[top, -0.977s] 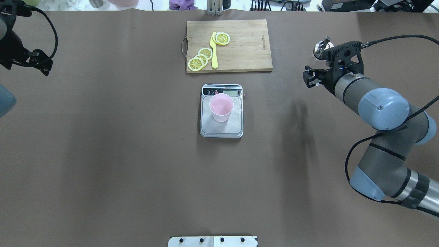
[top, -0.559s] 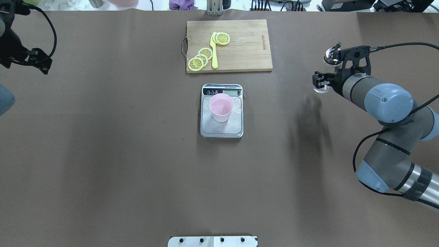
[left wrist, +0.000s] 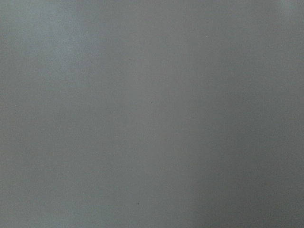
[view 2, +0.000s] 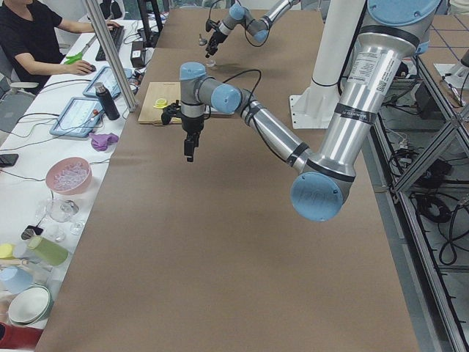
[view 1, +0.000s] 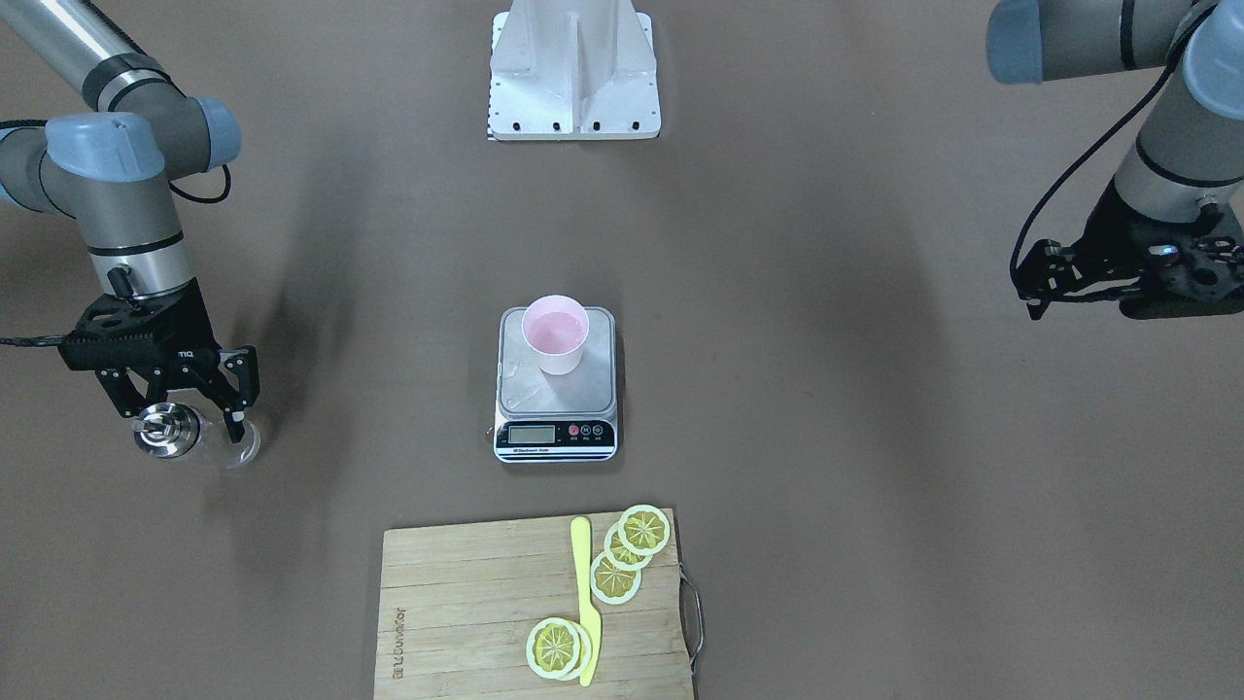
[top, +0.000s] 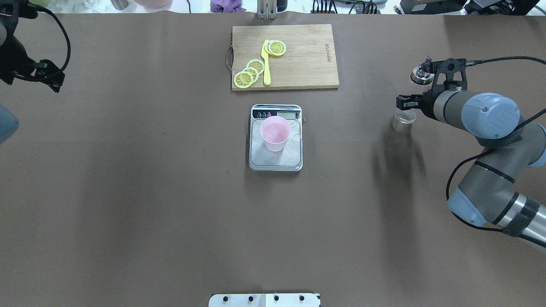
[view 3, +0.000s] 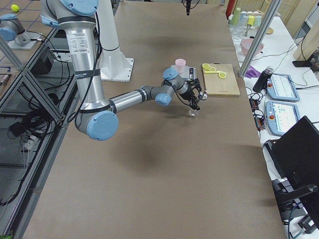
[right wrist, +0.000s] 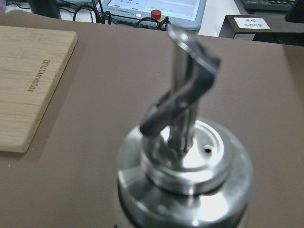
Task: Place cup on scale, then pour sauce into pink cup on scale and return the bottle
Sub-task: 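Lower the sauce bottle onto the table with the right gripper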
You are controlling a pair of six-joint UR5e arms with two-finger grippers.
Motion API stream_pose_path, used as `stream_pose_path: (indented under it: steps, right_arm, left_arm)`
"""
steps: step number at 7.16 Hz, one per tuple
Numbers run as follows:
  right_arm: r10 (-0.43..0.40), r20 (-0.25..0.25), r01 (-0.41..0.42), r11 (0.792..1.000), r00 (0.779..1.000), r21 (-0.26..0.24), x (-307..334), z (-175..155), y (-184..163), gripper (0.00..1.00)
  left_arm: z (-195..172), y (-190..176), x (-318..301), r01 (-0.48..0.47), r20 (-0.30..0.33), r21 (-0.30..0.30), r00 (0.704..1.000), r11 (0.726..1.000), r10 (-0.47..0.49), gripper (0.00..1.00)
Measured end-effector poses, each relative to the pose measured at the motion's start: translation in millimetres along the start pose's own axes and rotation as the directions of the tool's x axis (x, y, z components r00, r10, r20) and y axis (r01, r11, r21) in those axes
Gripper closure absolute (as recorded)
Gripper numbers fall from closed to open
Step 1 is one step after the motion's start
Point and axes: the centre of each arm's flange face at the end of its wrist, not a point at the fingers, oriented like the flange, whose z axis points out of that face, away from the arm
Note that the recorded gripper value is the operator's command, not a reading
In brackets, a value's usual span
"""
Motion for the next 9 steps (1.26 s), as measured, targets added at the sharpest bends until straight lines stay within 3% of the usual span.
stream_pose_path:
  steps: [1, 6, 9]
  right_arm:
    - [-0.012, -0.003, 0.012, 1.000, 1.000, -0.003, 0.1, 2.4, 1.6, 0.02]
    - [-0.038, -0.025, 0.038, 0.999, 0.999, 0.029, -2.2, -0.6, 8.7, 0.00]
    - [-0.042, 0.027, 0.041, 0.999, 0.999, 0.016, 11.8, -58.3, 32.0, 0.00]
  left_arm:
    - [-0.3, -0.1, 0.3, 0.000, -0.001, 0.000, 1.000, 1.000, 0.000, 0.01]
    - [-0.5, 0.3, -0.1, 0.000, -0.001, 0.001, 1.000, 1.000, 0.000, 0.01]
    - [-0.1, 0.7, -0.9, 0.000, 0.002, 0.002, 1.000, 1.000, 0.000, 0.01]
